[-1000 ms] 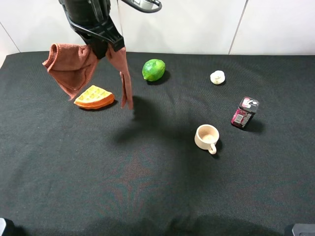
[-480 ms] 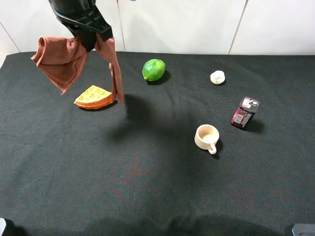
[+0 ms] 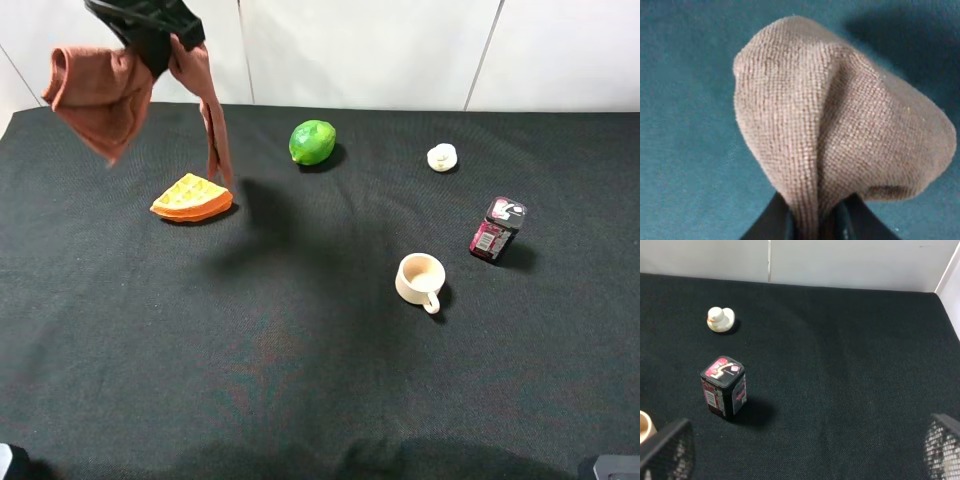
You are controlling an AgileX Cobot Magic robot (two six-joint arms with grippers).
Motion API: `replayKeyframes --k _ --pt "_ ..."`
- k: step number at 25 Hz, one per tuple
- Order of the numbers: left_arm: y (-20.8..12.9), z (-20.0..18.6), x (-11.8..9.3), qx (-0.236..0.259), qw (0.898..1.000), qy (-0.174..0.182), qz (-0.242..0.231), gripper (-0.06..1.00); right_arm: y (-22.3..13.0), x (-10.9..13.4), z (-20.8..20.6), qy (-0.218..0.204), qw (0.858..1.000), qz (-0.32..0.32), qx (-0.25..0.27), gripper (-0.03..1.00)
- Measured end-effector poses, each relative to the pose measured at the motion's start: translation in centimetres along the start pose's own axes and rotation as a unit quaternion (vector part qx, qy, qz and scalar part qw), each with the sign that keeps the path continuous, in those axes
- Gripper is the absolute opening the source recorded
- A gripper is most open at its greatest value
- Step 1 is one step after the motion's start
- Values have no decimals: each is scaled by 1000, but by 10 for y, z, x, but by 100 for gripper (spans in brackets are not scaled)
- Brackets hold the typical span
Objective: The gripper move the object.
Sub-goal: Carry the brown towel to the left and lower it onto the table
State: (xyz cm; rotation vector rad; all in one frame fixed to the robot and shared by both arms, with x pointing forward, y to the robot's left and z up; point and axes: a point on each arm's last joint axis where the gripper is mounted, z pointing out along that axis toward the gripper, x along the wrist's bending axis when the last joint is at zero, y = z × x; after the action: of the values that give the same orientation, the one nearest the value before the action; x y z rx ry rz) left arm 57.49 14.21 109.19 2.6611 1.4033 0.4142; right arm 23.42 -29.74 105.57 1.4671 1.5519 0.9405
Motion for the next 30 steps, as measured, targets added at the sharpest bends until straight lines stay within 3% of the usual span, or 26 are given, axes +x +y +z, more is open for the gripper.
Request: replayKeyframes --k 30 --pt "-22 3 85 11 992 35 -118 18 0 0 0 0 1000 0 0 69"
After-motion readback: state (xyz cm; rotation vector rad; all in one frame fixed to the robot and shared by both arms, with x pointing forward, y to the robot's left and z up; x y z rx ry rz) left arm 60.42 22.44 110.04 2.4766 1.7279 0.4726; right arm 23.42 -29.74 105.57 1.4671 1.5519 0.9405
